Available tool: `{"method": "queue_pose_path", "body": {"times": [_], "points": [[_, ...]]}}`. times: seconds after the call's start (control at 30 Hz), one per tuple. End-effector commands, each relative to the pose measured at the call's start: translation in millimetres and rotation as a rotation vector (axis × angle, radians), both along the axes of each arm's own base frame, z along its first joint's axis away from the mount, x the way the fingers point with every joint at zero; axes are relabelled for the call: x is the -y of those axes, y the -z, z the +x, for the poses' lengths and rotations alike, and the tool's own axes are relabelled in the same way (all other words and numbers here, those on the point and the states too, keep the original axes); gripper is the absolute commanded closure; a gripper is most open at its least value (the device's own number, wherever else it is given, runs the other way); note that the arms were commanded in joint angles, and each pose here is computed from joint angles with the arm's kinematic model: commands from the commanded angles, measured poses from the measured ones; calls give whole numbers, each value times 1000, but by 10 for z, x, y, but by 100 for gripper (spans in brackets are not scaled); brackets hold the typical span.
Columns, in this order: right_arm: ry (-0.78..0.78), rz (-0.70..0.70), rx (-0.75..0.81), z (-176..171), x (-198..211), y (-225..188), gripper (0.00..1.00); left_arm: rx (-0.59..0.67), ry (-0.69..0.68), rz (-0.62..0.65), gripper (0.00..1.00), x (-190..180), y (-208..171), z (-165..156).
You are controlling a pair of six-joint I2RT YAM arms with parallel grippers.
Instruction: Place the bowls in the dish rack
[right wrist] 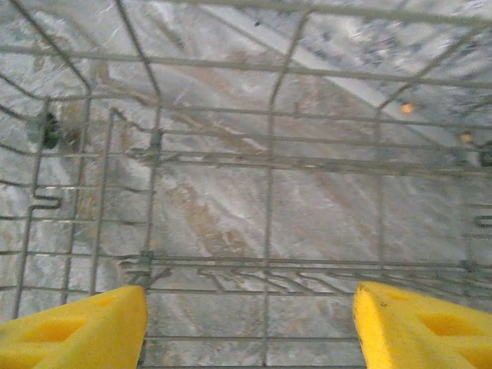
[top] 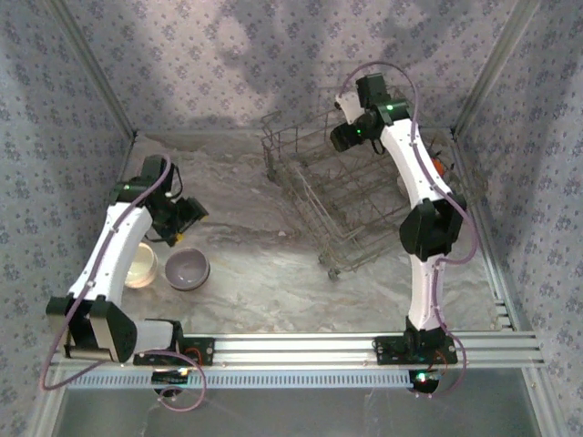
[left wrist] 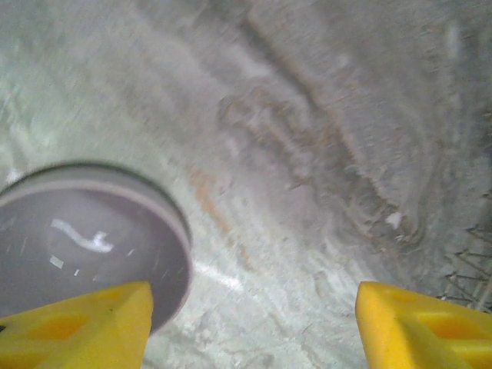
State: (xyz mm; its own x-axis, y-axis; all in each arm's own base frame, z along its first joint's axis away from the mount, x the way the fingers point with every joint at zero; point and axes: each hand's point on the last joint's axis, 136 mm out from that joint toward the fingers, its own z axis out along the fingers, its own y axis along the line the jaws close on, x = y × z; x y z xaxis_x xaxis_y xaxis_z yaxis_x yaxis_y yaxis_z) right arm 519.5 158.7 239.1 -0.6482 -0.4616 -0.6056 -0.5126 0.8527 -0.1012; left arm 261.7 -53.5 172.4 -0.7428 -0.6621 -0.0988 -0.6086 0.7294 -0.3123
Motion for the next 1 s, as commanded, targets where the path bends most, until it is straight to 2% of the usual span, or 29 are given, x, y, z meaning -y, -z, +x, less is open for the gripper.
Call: {"method": "queue_pose_path", "body": {"times": [0.0, 0.2, 0.4, 0.73, 0.97], "points": [[-37, 60, -35, -71, -152, -34, 28, -99, -156, -5, 29, -74, 189, -168], [-42, 63, -63, -123, -201, 35, 28, -130, -221, 15, 29, -136, 289, -230], [-54, 47, -84, -166, -280, 140, 29, -197, -212, 38, 31, -161, 525, -215], [-60, 19, -95, -202, -294, 203, 29, -279, -132, 76, 43, -171, 750, -85], [-63, 23, -104, -203, -306, 238, 29, -319, -86, 89, 57, -172, 835, -98]]}}
